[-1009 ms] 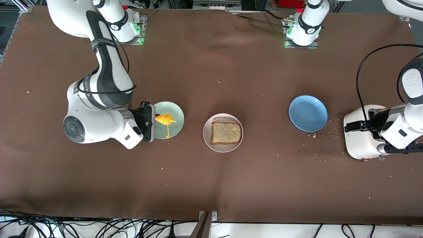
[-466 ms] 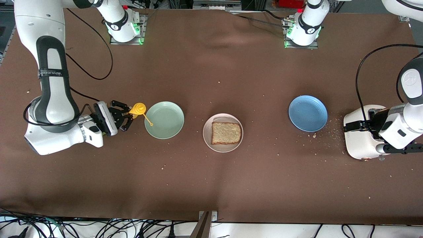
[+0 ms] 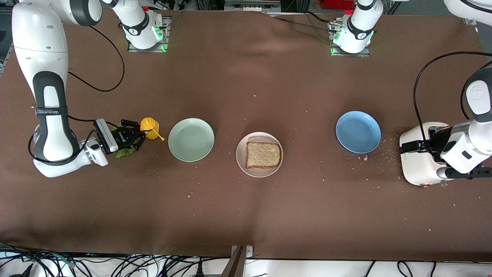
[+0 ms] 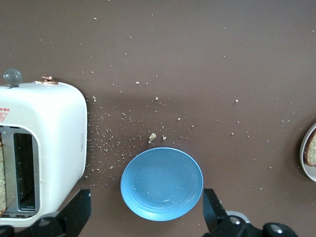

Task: Make sandwich in beige plate with both arms
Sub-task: 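Set the yellow bottle back on the table with the right gripper, then grasp the green lettuce leaf with the right gripper, then carry the lettuce onto the toast on the beige plate with the right gripper, then release the lettuce and raise the right gripper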

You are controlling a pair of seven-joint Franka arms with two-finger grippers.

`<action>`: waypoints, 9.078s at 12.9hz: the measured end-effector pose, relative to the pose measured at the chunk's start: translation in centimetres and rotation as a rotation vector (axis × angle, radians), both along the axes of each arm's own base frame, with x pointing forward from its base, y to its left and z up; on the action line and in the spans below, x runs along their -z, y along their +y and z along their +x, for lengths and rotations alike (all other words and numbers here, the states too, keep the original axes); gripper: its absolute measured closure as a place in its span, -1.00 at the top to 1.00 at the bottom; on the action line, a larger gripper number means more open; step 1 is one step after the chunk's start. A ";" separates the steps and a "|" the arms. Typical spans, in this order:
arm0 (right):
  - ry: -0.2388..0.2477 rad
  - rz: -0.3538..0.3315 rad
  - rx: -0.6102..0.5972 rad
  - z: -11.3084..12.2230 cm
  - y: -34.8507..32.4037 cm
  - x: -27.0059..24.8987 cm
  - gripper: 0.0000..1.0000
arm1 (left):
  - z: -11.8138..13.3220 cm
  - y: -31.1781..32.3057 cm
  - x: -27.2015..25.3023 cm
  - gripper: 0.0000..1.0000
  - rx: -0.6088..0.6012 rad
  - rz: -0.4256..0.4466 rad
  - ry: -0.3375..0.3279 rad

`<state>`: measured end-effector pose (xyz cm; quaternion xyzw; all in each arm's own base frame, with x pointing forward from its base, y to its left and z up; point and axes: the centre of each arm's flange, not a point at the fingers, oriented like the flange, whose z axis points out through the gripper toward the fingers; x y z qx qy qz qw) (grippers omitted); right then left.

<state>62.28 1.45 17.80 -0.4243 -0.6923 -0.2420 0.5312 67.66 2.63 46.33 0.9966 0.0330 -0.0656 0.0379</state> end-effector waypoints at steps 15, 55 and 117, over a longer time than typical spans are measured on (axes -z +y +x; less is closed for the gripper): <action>0.049 0.085 0.062 -1.1 -2.7 5.9 0.32 | 0.0 -0.1 0.1 1.00 0.001 0.000 0.001; 0.336 -1.459 1.053 -0.7 -7.4 -1.2 0.65 | 0.0 -0.5 0.1 1.00 0.008 -0.002 0.002; 0.256 -0.961 1.032 -2.8 47.3 -8.7 0.26 | 0.0 -0.6 0.3 1.00 0.009 -0.003 0.006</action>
